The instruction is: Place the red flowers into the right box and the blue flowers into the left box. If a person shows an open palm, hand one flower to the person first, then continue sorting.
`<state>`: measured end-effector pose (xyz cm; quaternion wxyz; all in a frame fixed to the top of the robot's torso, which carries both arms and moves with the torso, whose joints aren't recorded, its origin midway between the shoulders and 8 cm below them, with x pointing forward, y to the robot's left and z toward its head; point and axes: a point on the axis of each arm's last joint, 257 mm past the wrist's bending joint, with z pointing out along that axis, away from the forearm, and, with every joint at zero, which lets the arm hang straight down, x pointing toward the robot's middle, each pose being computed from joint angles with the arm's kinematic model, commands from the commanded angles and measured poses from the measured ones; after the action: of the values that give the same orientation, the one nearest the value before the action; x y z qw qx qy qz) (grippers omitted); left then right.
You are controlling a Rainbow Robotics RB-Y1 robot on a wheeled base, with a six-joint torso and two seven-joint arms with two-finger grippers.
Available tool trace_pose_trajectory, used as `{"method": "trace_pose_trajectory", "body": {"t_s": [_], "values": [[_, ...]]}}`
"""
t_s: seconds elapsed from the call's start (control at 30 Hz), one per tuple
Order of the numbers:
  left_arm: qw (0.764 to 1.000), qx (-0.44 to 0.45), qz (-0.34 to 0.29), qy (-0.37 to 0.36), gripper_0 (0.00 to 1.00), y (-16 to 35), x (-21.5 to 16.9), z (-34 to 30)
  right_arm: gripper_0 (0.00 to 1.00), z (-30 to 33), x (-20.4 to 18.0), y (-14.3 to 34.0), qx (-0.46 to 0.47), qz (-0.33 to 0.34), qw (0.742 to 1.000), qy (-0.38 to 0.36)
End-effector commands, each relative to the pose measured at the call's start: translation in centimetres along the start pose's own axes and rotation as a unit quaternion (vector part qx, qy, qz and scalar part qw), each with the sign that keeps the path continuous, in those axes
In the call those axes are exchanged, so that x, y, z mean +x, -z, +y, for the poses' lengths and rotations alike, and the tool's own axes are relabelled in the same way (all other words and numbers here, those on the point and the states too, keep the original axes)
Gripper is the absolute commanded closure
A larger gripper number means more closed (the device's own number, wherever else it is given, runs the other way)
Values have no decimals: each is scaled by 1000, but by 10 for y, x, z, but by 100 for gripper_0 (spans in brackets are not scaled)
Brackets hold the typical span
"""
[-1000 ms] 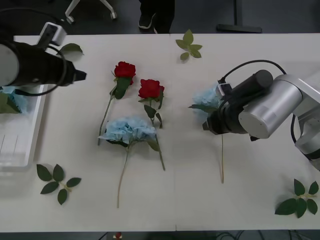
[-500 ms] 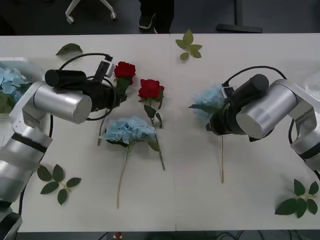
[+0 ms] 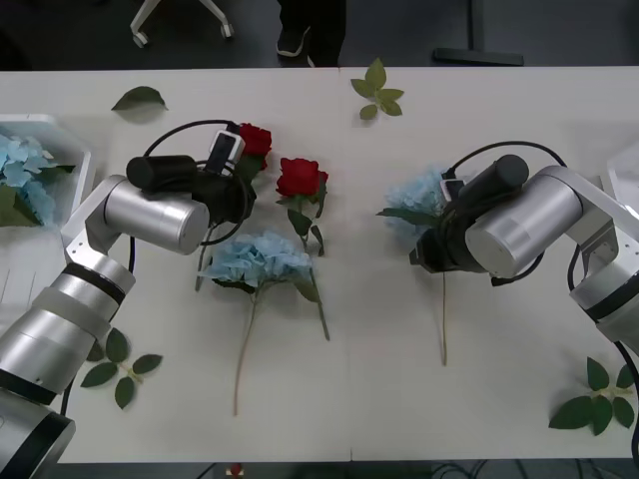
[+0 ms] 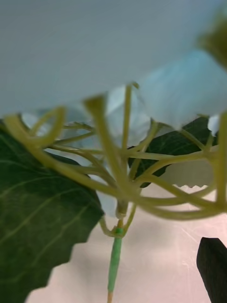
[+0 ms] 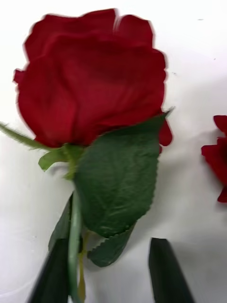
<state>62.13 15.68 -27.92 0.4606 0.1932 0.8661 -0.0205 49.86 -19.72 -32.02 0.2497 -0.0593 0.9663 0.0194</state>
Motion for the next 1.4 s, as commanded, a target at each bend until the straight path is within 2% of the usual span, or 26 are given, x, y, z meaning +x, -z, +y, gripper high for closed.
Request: {"method": "trace_pose_trajectory", "body": {"t_s": [0.03,0.1,0.33,0.6,0.83,1.07,1.17,1.3,1.33,1.4], "values": [[999,-4,-20,-43,100,2,-23,-4,22,12,-20,7,-9,-22,999,27],[999,-6,-15,-46,100,1,-17,-4,31,11,-19,6,-9,-20,999,25],[999,-6,-18,-47,100,3,-17,-6,84,11,-17,1,-11,-19,1000,19],[998,23,-54,-18,100,41,-74,-16,100,13,-16,-4,-12,-22,1000,19],[992,84,-92,1,100,100,-129,-33,100,13,-23,2,-16,-27,999,23],[973,167,-157,30,100,151,-175,-61,100,3,-32,21,-20,-34,999,27],[955,217,-192,61,100,174,-195,-76,100,-5,-34,31,-17,-36,999,34],[915,301,-240,120,100,206,-214,-97,100,-14,-36,36,-8,-39,998,42],[909,313,-248,122,100,213,-217,-100,99,-15,-37,37,-6,-40,998,43],[896,335,-261,133,100,226,-220,-104,79,-19,-37,36,0,-42,998,44]]}}
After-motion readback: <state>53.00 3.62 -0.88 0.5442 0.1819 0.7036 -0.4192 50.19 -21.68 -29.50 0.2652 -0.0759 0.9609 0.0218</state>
